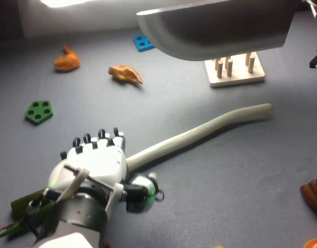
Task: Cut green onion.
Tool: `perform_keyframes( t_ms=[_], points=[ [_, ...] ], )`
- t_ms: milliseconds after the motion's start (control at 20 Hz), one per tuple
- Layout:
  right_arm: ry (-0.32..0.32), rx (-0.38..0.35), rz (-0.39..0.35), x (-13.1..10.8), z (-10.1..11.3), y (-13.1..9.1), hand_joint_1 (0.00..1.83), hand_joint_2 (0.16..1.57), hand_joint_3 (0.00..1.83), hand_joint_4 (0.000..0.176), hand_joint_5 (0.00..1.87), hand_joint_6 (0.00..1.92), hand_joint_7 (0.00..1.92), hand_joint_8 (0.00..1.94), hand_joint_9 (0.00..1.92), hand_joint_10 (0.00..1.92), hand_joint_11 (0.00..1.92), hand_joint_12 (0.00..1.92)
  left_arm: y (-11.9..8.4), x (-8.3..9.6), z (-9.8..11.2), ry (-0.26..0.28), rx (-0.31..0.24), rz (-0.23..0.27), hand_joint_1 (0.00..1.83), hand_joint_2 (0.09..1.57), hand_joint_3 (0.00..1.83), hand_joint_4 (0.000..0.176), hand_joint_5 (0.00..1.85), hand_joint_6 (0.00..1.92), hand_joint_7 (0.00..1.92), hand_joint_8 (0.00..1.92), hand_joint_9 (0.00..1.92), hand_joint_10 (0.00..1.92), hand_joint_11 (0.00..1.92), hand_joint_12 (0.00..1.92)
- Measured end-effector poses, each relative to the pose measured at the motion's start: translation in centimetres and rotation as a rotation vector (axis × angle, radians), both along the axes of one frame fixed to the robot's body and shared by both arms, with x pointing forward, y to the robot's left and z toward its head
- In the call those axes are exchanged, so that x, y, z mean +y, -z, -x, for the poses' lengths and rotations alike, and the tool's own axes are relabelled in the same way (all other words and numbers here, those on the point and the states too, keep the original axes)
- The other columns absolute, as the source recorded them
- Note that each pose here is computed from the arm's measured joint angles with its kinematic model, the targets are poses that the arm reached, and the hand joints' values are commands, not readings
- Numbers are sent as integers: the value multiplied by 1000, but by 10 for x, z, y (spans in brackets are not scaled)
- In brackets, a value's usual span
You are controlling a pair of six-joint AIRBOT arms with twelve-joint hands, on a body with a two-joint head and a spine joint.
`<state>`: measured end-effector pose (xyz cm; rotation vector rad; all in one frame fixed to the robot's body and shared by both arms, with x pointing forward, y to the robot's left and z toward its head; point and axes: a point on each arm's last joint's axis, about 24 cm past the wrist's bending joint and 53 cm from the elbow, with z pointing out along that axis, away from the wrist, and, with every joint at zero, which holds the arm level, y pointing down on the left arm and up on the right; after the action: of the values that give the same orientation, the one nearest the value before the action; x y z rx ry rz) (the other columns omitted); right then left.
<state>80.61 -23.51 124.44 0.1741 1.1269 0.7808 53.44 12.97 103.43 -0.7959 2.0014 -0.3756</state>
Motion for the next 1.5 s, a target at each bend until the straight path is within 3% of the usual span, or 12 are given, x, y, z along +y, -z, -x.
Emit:
perform_keyframes(
  t_ms=[100,150,350,500,650,900,1000,1100,1200,1250,1450,1500],
  points=[
    [0,-3,2,0,0,-1,1559,874,631,176,1424,1921,1538,1941,1606,1921,1681,1921,-9,-2,-13,31,-36,-7,1,1441,13,0,29,7,14,2,0,0,0,222],
    [0,-4,3,0,0,-1,1573,869,615,176,1428,1921,1531,1941,1595,1921,1669,1921,-14,-5,-18,50,-51,-8,28,1441,5,0,75,13,60,7,54,14,0,371],
    [-2,0,11,0,1,3,1569,877,618,176,1428,1921,1508,1941,1576,1921,1651,1921,-25,-10,-32,116,-79,-16,0,1438,1,0,78,3,78,4,53,5,0,220],
    [-4,5,10,1,1,5,1551,883,619,176,1436,1921,1516,1941,1582,1921,1663,1921,-37,-5,-44,151,-102,-44,139,1412,0,0,83,7,51,3,25,5,0,255],
    [-7,-3,9,4,1,5,1553,886,602,176,1406,1921,1496,1941,1564,1921,1653,1921,-48,-4,-54,197,-124,-73,14,1435,4,0,39,7,36,3,5,0,0,51],
    [5,-22,1,-1,-3,3,1578,895,537,176,1415,1921,1500,1941,1568,1921,1654,1921,-64,-15,-66,275,-152,-88,0,1414,0,0,11,0,6,0,0,0,0,2],
    [4,-20,2,-1,-3,4,1566,901,551,176,1406,1921,1488,1941,1558,1921,1652,1921,-68,-20,-67,314,-157,-92,3,1434,2,0,64,13,48,7,19,6,33,28],
    [3,-17,5,-1,-3,6,1555,905,560,176,1421,1921,1499,1941,1565,1921,1652,1921,-71,-26,-68,348,-164,-87,65,1417,0,0,116,4,107,18,95,9,0,457],
    [2,-17,2,0,-3,6,1540,909,562,176,1428,1921,1500,1941,1568,1921,1649,1921,-72,-26,-68,361,-163,-86,78,1408,0,0,112,10,115,8,96,9,0,485],
    [3,-17,3,-1,-3,6,1553,907,559,176,1424,1921,1498,1941,1571,1921,1653,1921,-72,-23,-69,361,-161,-87,17,1422,3,0,78,9,75,7,54,8,0,354],
    [5,-22,-1,0,-4,6,1551,912,555,176,1428,1921,1516,1941,1590,1921,1670,1921,-76,-18,-71,360,-166,-85,0,1405,0,0,43,4,50,4,41,3,0,250],
    [6,-20,-6,0,-5,7,1555,910,554,176,1417,1921,1504,1941,1575,1921,1655,1921,-79,-18,-72,362,-172,-84,0,1410,0,0,21,6,23,7,7,0,0,114]
  ],
)
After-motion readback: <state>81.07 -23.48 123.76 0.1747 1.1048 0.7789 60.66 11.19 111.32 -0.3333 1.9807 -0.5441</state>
